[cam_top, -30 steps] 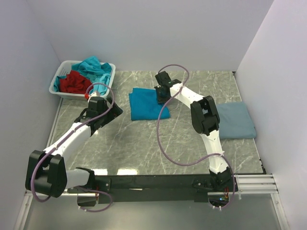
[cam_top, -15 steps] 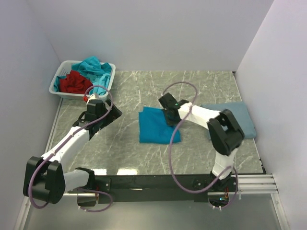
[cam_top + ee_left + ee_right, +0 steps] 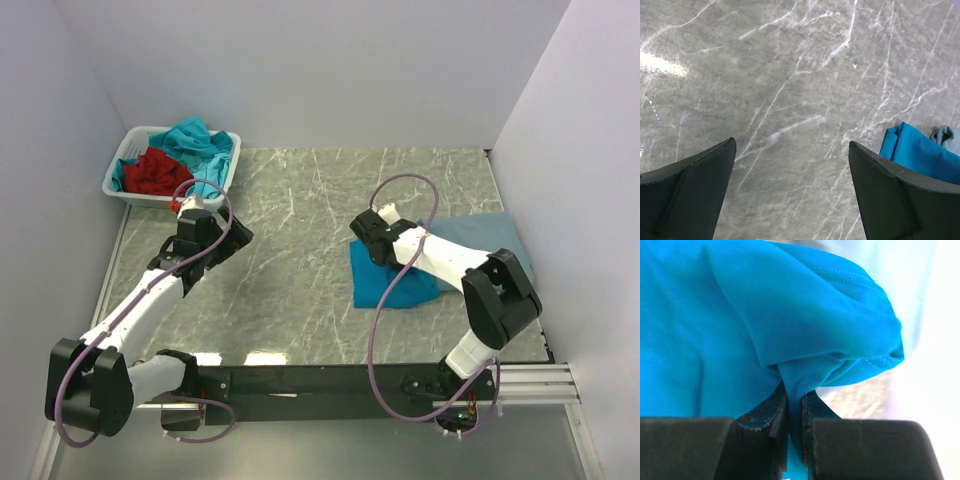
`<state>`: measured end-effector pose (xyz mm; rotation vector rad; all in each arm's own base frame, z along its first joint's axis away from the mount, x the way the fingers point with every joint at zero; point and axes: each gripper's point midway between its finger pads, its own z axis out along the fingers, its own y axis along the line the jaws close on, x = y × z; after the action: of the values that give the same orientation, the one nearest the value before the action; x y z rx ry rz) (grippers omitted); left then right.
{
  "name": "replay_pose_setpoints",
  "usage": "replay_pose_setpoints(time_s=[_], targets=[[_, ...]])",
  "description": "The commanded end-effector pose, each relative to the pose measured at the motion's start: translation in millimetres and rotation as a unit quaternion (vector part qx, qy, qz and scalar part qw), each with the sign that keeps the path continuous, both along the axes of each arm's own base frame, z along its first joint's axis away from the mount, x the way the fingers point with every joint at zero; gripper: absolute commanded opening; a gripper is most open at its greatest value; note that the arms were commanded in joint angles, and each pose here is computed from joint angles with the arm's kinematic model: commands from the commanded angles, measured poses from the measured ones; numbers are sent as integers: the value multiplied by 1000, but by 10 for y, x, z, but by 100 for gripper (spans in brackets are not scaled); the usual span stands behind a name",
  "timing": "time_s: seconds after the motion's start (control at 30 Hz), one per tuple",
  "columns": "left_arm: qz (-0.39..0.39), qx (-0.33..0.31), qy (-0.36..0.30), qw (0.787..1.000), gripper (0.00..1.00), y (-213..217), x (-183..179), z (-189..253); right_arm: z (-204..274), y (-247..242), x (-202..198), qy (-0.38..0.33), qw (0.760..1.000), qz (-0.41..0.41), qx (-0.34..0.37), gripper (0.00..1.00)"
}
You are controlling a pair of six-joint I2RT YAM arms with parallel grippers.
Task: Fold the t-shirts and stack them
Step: Neatly place the folded tshirt to the corner
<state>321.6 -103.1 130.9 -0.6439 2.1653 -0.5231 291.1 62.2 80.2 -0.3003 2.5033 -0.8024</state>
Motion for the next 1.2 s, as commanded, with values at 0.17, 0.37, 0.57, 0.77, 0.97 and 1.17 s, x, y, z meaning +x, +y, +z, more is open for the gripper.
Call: replay_pose_setpoints(time_s=[0.17,0.37,0.57,0.77,0.97,1.17], targets=[[-3,1,-27,1000,99,5,-7,142,749,-423,95,-100,991,-11,-90,0],[2,1,-28,1000,99,19,-3,166,1039,-549,93,-128,989,-14,-79,0],[1,2,-29,1000,99,14,-2,172,1293,-648,85,-148,987,-24,-52,0],[2,2,-30,1000,99,20,-4,179,1529,-753,55,-162,986,-32,-30,0],[2,1,-35,999,99,21,-7,216,1668,-783,35,-167,985,-27,8,0],[1,0,-38,999,100,18,6,238,1755,-899,61,-180,983,-34,18,0]])
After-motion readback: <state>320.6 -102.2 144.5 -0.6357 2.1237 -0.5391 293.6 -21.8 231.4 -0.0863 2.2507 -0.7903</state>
